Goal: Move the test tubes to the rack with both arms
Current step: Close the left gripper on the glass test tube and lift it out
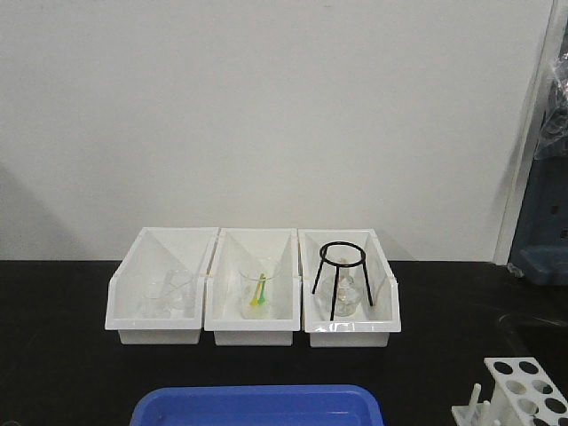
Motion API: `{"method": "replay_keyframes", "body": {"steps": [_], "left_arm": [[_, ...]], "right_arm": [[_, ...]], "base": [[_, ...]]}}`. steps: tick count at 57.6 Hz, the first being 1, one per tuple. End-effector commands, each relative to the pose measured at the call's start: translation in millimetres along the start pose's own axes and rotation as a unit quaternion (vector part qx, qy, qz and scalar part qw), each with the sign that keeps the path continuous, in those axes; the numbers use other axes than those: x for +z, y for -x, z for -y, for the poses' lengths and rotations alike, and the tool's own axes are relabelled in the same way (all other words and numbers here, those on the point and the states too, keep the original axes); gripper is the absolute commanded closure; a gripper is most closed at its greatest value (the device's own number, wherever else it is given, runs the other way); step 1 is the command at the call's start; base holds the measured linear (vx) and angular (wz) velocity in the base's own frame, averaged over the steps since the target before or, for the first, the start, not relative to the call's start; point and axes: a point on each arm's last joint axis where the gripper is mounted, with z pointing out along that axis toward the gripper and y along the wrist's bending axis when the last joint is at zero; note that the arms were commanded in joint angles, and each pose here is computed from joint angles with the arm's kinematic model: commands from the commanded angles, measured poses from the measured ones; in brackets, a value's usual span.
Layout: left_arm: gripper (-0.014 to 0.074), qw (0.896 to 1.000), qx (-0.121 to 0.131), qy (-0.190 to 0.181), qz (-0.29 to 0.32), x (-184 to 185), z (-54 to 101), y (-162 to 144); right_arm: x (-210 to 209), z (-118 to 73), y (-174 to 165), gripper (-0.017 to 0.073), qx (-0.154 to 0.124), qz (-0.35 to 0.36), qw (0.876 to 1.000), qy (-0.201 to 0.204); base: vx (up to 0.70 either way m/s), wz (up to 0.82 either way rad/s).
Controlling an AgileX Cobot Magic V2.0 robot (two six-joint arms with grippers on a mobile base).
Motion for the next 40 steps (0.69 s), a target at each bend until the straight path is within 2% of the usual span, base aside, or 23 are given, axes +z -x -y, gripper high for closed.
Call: {"method": "replay_keyframes", "body": {"steps": [1, 18, 29, 40], "left_arm": [[0.0032, 0.998, -0.006, 0.014, 0.059, 9, -4.3, 20], [0.0032, 0.999, -0.010, 0.011, 0.047, 11, -4.4, 20], [0.0032, 1.000, -0.009, 0.005, 0.016, 4, -4.0, 18], [0.0032, 1.000, -0.010, 0.006, 0.018, 2, -3.7, 17]], "right_arm": [[0, -0.5, 18, 0.0060, -0.009, 0.049, 0.999, 0.003], [0, -0.5, 18, 0.0060, -0.009, 0.050, 0.999, 0.003], [0, -0.5, 18, 0.0060, -0.009, 0.050, 0.999, 0.003], [0, -0.5, 18, 0.0060, -0.009, 0.050, 0.999, 0.003]], "base": [[0.00, 0.00], [0.00, 0.00], [0.00, 0.00], [0.00, 0.00]]}}
